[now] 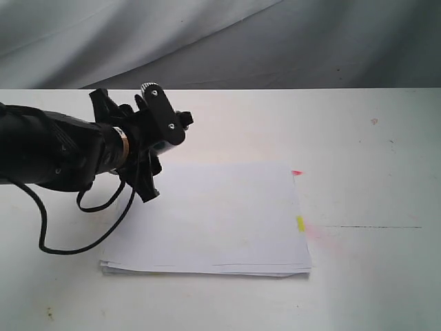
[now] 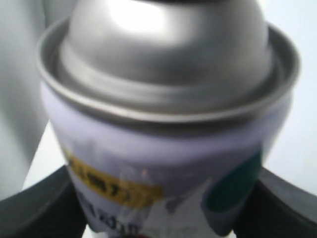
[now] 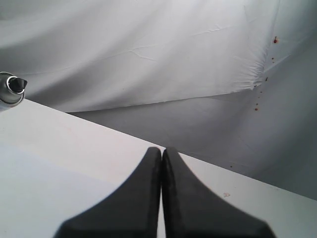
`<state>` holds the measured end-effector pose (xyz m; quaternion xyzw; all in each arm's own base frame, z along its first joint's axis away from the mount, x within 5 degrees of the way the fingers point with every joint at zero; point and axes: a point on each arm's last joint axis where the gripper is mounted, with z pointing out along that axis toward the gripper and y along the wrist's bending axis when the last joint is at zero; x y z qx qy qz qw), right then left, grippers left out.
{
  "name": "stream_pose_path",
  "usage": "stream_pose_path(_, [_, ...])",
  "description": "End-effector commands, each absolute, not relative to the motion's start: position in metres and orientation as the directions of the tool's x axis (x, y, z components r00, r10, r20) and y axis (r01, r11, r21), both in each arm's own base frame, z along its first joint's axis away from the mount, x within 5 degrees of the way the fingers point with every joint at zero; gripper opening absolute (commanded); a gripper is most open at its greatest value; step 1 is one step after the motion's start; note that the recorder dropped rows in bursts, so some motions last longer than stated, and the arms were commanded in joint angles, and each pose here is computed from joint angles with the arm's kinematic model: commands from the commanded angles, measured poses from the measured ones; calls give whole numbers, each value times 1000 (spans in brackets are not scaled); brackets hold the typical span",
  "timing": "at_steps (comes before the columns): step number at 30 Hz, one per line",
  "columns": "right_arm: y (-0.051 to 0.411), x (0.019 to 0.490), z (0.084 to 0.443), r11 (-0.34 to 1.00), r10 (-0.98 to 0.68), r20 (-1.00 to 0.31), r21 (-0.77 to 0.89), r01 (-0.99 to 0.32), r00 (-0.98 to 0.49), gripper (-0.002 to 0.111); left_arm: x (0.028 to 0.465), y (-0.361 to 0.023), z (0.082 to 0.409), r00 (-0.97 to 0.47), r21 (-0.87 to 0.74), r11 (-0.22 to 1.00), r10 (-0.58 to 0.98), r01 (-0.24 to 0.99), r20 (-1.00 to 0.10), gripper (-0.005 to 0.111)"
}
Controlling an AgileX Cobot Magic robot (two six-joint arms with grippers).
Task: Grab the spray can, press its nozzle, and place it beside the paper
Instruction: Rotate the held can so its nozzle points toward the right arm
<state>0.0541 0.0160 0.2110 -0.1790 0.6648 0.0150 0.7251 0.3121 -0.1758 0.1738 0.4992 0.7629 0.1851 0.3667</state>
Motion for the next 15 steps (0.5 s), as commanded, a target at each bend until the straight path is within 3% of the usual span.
stream_pose_path(1, [16,54,211,937,-209,-970,-234,-259,121,0,307,-190,182,-86,749,283,953,600,-291,0])
stream_pose_path(10, [16,54,211,937,-209,-970,-234,-259,121,0,301,-197,179,-40,753,238,962,613,-272,0])
stream_pose_path(15, [16,54,211,937,-209,-970,-234,-259,121,0,307,-188,167,-211,755,369,929,542,-303,0])
